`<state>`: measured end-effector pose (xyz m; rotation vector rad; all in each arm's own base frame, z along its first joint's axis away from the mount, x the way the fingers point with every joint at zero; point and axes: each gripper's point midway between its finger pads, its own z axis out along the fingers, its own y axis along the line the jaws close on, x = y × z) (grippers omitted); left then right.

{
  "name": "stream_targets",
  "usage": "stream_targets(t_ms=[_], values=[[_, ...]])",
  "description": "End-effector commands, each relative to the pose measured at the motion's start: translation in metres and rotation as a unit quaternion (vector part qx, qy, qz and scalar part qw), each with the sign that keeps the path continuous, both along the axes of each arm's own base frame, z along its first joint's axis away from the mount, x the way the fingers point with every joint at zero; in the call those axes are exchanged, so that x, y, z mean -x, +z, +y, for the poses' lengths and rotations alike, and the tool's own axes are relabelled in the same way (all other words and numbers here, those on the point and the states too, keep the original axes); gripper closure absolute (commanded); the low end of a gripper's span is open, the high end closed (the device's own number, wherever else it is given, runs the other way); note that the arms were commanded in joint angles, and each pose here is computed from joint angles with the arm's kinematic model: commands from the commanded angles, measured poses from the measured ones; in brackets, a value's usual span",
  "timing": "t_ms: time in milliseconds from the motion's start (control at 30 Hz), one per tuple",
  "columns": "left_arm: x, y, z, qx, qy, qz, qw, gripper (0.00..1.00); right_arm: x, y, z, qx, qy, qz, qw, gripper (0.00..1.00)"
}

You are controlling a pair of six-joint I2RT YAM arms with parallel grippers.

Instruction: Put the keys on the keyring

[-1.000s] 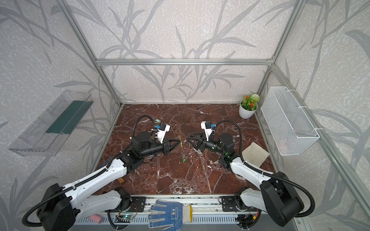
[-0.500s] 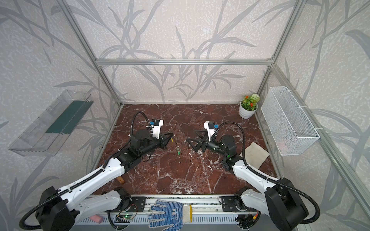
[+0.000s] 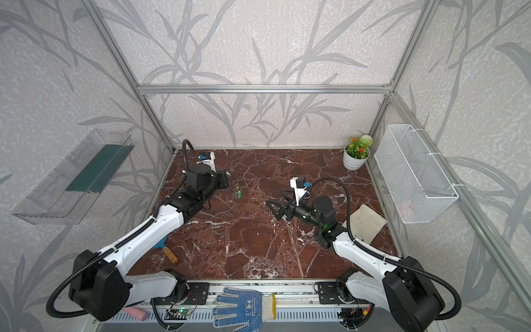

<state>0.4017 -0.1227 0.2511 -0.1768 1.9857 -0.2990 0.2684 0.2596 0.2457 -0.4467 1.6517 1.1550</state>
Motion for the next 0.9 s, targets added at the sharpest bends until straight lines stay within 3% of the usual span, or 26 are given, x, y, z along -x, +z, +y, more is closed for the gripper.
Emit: stream_targets(t_ms=[0,300,600,867], values=[[-0.022,0.027,0.025,-0.027,0.054,-0.030,0.998,1.00,-0.002,-0.005,0.001,0.021,-0.014,-0.003,1.000,0.01],[-0.093,0.027,0.062,-0.048,0.110,-0.016,0.993,1.00,0.004,-0.025,0.026,0.081,0.008,-0.006,0.997,0.01],[-0.171,0.015,0.077,-0.061,0.136,-0.021,0.989,1.00,0.002,-0.047,0.042,0.103,0.029,0.013,0.994,0.01],[-0.216,-0.014,0.092,-0.092,0.143,0.007,0.985,1.00,0.003,-0.051,0.046,0.113,0.035,0.016,0.993,0.01]])
